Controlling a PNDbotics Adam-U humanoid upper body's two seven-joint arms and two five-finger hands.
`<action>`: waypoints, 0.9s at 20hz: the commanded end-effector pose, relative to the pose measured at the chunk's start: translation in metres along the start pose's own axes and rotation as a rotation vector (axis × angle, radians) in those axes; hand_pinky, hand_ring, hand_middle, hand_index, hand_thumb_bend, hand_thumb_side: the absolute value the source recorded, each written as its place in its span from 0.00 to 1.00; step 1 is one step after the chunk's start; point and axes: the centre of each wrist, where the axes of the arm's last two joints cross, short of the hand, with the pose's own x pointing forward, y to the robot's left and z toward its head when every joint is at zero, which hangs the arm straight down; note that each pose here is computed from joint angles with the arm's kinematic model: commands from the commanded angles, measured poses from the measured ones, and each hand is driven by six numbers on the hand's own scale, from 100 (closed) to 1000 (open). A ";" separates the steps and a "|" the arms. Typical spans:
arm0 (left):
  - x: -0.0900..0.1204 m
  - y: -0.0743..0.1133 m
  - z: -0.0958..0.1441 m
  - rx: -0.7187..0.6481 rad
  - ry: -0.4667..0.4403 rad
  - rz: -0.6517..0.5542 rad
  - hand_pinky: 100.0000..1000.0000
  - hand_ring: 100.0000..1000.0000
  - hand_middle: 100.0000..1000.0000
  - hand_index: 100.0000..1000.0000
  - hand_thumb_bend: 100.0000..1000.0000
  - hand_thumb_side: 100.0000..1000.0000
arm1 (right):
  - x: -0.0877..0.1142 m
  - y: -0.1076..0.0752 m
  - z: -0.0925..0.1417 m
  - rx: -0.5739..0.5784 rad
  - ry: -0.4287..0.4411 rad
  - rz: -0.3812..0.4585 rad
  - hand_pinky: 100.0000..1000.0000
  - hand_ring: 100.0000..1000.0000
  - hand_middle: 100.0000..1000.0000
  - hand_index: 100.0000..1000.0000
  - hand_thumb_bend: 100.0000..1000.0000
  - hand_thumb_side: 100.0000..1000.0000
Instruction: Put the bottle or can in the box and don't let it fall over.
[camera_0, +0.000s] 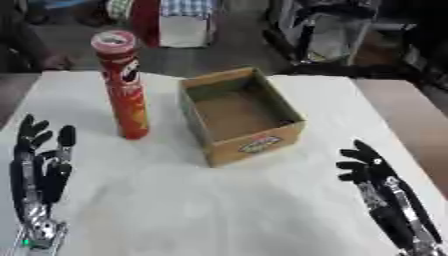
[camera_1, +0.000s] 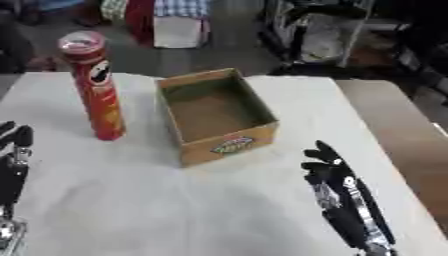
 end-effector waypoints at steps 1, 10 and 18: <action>0.005 0.002 -0.004 0.002 -0.020 0.006 0.60 0.80 0.79 1.00 0.68 0.87 | 0.004 -0.003 -0.003 0.000 -0.019 0.002 0.67 0.75 0.81 0.98 0.00 0.79; 0.005 0.002 -0.004 -0.029 -0.023 -0.006 0.59 0.79 0.78 1.00 0.67 0.86 | 0.004 -0.003 -0.003 0.000 -0.019 0.001 0.67 0.75 0.81 0.98 0.00 0.79; 0.000 0.007 -0.024 -0.085 0.012 -0.072 0.58 0.77 0.76 1.00 0.59 0.70 | 0.003 -0.001 -0.002 0.005 -0.013 0.000 0.67 0.75 0.81 0.98 0.00 0.80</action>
